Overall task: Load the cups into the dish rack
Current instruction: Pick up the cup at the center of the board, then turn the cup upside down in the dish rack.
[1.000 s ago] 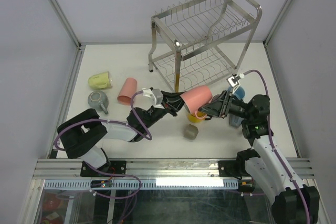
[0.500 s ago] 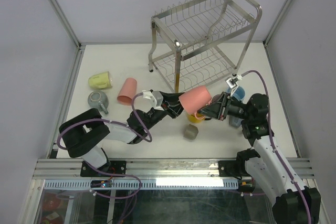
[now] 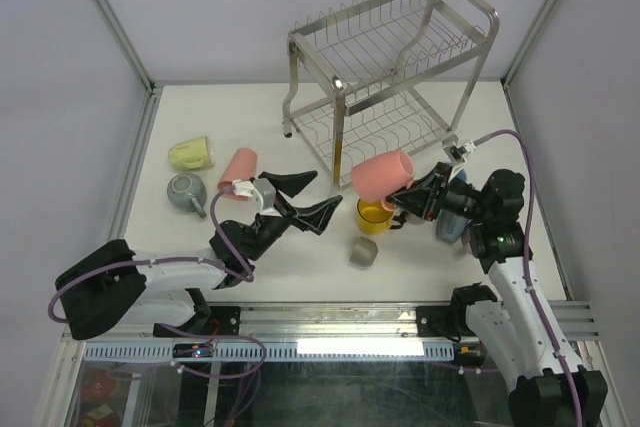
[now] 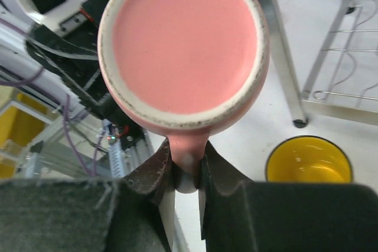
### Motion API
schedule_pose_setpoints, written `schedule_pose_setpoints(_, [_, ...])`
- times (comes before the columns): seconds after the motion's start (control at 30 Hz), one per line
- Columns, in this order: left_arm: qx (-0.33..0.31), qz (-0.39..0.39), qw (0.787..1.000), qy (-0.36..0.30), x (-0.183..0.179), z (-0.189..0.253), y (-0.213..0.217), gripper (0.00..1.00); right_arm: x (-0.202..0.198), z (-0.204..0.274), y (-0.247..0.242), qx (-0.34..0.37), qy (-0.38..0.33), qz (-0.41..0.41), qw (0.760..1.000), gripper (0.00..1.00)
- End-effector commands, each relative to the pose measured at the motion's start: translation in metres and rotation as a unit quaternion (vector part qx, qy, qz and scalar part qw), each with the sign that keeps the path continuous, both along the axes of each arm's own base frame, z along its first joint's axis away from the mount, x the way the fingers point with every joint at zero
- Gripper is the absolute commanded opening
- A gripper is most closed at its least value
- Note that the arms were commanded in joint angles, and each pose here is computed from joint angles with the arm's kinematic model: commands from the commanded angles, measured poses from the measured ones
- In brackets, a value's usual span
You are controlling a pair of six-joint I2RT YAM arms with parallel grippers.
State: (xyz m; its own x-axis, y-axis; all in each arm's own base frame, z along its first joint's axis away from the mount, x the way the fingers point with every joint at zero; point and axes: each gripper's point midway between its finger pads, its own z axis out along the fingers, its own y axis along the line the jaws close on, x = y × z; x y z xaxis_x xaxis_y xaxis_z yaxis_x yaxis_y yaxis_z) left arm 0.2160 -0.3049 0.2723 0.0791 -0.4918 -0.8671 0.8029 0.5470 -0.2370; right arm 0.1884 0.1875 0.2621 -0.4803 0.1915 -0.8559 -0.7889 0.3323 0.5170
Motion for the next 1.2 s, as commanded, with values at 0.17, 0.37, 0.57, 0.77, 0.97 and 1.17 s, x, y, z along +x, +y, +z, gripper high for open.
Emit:
schedule_pose_setpoints(0.17, [0.079, 0.026, 0.993, 0.080, 0.022, 0.000, 0.027, 0.92, 0.029, 0.029, -0.031, -0.114, -0.204, -0.057, 0.971, 0.00])
schedule_pose_setpoints(0.37, [0.125, 0.031, 0.981, 0.146, 0.044, 0.010, 0.051, 0.99, 0.057, 0.017, -0.054, -0.174, -0.223, -0.102, 0.954, 0.00])
schedule_pose_setpoints(0.57, [0.175, 0.043, 0.967, 0.182, 0.063, 0.021, 0.077, 0.99, 0.075, 0.009, -0.065, -0.227, -0.274, -0.108, 0.928, 0.00])
schedule_pose_setpoints(0.77, [0.237, 0.106, 0.948, 0.184, 0.087, 0.019, 0.111, 0.99, 0.105, 0.005, -0.074, -0.260, -0.336, -0.127, 0.896, 0.00])
schedule_pose_setpoints(0.97, [0.263, 0.149, 0.935, 0.188, 0.091, -0.002, 0.133, 0.99, 0.135, -0.004, -0.077, -0.295, -0.360, -0.129, 0.876, 0.00])
schedule_pose_setpoints(1.17, [0.260, 0.173, 0.933, 0.182, 0.095, -0.004, 0.143, 0.99, 0.170, -0.015, -0.080, -0.321, -0.361, -0.138, 0.865, 0.00])
